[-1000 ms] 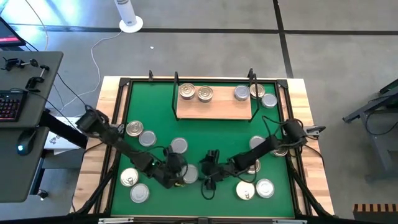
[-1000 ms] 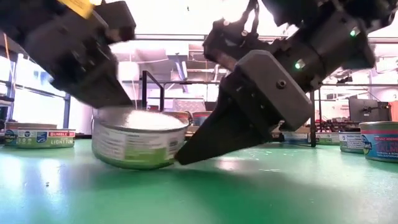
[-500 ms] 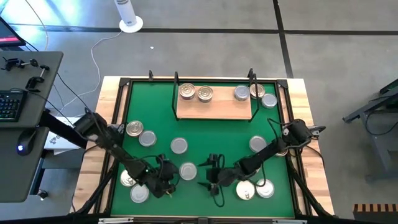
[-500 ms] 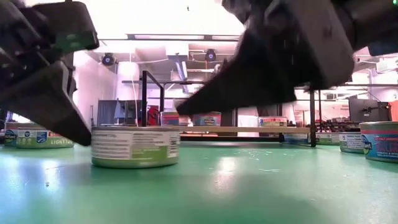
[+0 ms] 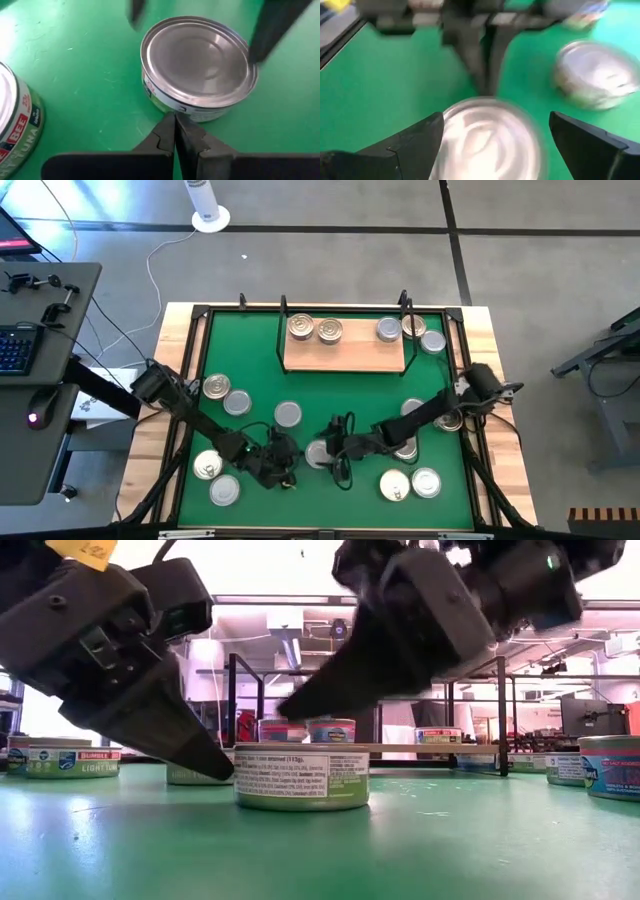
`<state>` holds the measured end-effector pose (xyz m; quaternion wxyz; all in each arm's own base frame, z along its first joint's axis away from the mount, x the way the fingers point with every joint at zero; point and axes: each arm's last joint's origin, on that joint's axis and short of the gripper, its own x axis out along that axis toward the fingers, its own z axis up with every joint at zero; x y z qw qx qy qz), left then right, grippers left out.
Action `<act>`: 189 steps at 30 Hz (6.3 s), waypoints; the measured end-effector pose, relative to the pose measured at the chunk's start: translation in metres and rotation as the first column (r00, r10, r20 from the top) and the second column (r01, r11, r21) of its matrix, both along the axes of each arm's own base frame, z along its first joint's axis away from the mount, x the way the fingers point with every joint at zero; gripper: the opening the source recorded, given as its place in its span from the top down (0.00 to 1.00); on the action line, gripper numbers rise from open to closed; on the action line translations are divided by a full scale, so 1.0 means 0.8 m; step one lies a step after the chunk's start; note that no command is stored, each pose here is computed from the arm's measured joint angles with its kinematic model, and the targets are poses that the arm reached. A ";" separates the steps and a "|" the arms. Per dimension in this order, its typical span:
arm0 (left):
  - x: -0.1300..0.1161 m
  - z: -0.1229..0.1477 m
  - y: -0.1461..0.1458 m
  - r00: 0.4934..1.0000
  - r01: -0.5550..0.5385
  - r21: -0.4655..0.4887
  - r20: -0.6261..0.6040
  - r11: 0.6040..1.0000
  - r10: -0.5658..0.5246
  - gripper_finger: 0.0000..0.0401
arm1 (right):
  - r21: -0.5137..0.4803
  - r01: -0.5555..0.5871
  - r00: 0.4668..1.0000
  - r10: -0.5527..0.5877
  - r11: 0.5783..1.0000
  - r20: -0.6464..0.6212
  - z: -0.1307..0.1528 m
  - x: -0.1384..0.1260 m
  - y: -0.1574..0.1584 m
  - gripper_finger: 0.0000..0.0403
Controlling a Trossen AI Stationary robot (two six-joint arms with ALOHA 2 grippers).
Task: Stack canned seafood by type on shelf
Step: Put the green tuna can on the shelf
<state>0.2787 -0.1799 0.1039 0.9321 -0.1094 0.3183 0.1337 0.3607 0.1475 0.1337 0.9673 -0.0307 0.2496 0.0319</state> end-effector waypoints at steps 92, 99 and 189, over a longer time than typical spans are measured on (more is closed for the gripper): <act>-0.016 0.023 0.024 0.991 -0.037 0.063 -0.128 0.997 0.045 1.00 | 0.004 0.079 0.981 -0.077 0.997 -0.176 -0.039 -0.045 -0.034 0.09; -0.006 0.028 0.026 0.997 -0.028 0.072 -0.070 0.997 0.033 1.00 | 0.009 -0.006 0.997 0.007 1.000 -0.072 -0.046 -0.034 -0.029 0.08; 0.023 0.013 0.009 0.996 -0.093 0.065 0.001 0.994 0.093 1.00 | 0.053 -0.030 0.999 0.027 0.998 0.042 -0.075 -0.020 -0.026 0.02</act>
